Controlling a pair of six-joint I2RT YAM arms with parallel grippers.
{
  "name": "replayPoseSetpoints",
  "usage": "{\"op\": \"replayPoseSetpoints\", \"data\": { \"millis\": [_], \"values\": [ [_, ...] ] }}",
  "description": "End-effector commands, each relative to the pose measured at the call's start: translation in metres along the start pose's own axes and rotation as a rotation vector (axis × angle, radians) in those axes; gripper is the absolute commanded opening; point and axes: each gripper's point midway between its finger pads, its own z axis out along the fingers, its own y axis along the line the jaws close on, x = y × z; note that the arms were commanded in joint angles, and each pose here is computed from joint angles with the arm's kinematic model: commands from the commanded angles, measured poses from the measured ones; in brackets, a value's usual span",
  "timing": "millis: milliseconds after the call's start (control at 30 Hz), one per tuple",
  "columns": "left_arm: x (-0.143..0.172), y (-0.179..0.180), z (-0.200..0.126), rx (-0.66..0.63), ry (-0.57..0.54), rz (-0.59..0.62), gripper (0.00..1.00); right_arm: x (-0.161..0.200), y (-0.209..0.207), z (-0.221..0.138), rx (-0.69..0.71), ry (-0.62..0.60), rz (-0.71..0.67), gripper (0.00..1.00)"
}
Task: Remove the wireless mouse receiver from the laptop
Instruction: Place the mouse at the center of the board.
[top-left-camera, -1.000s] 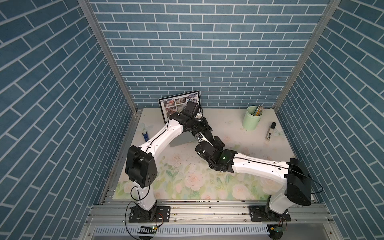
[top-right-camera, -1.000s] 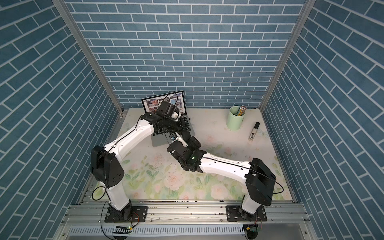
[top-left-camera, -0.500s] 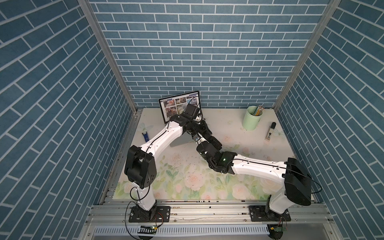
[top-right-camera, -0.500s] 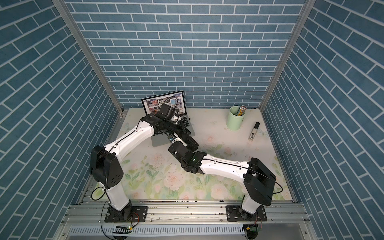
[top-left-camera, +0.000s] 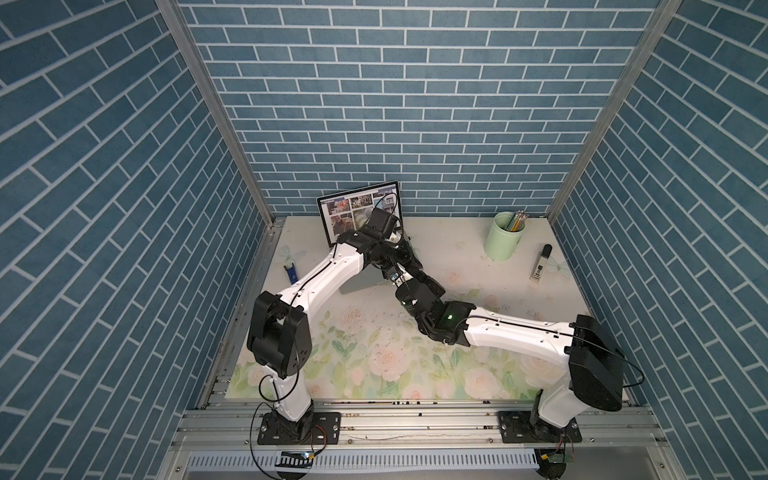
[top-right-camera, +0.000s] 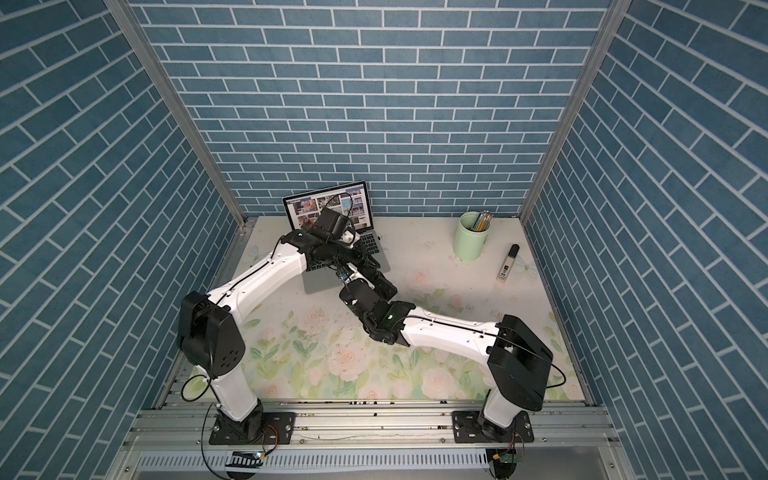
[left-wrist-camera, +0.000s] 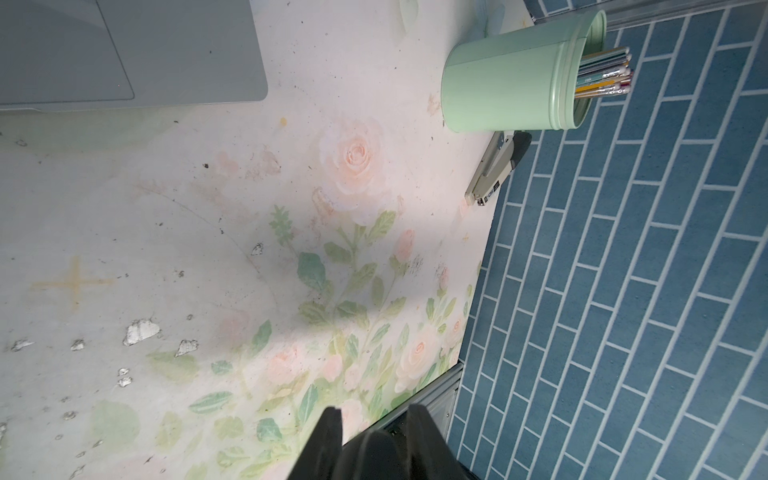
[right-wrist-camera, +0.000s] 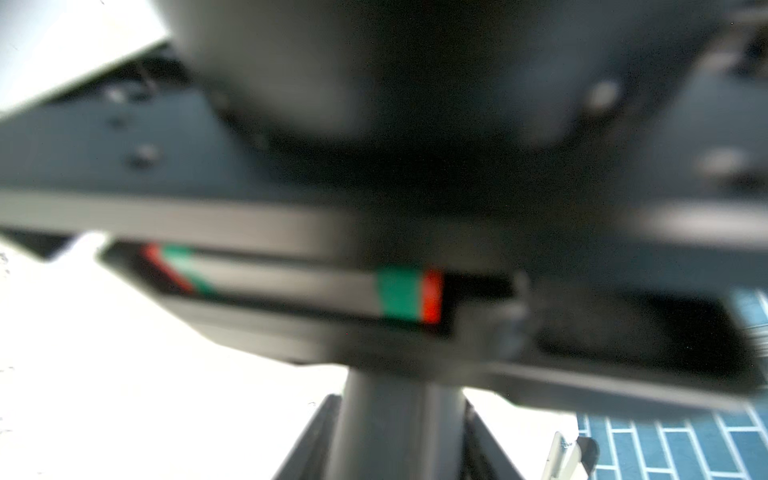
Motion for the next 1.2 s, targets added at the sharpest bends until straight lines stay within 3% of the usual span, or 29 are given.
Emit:
{"op": "replayPoseSetpoints", "data": {
  "millis": [0, 167, 467, 500, 533, 600, 633, 667, 933, 1033, 1167],
  "values": [
    [0.018, -0.013, -0.004, 0.043, 0.040, 0.039, 0.00, -0.019, -0.009, -0.002, -0.001, -0.063, 0.077, 0.27],
    [0.017, -0.012, -0.002, 0.038, 0.039, 0.037, 0.00, -0.019, -0.005, -0.001, -0.018, -0.062, 0.066, 0.00],
    [0.015, -0.010, 0.001, 0.033, 0.037, 0.039, 0.02, -0.018, 0.000, -0.001, -0.048, -0.062, 0.059, 0.00],
    [0.014, -0.010, 0.001, 0.033, 0.035, 0.043, 0.10, -0.018, 0.000, -0.001, -0.048, -0.062, 0.057, 0.00],
    [0.014, -0.011, 0.001, 0.034, 0.031, 0.048, 0.26, -0.018, -0.001, -0.002, -0.047, -0.062, 0.057, 0.00],
    [0.012, -0.010, 0.000, 0.028, 0.021, 0.061, 0.66, -0.018, -0.001, -0.003, -0.050, -0.064, 0.058, 0.00],
    [0.011, -0.008, 0.000, 0.018, 0.015, 0.069, 0.96, -0.018, -0.001, -0.003, -0.052, -0.063, 0.057, 0.00],
    [0.009, -0.006, 0.000, 0.004, 0.006, 0.078, 1.00, -0.018, -0.001, -0.003, -0.056, -0.062, 0.055, 0.00],
    [-0.016, 0.021, -0.004, -0.163, -0.104, 0.200, 1.00, -0.001, 0.009, -0.002, -0.091, -0.016, 0.034, 0.00],
    [-0.042, 0.018, -0.025, -0.214, -0.245, 0.291, 1.00, 0.013, 0.018, 0.000, -0.130, 0.018, 0.039, 0.00],
    [-0.079, 0.002, -0.070, -0.275, -0.535, 0.416, 1.00, 0.035, 0.032, -0.001, -0.192, 0.073, 0.057, 0.00]
  ]
}}
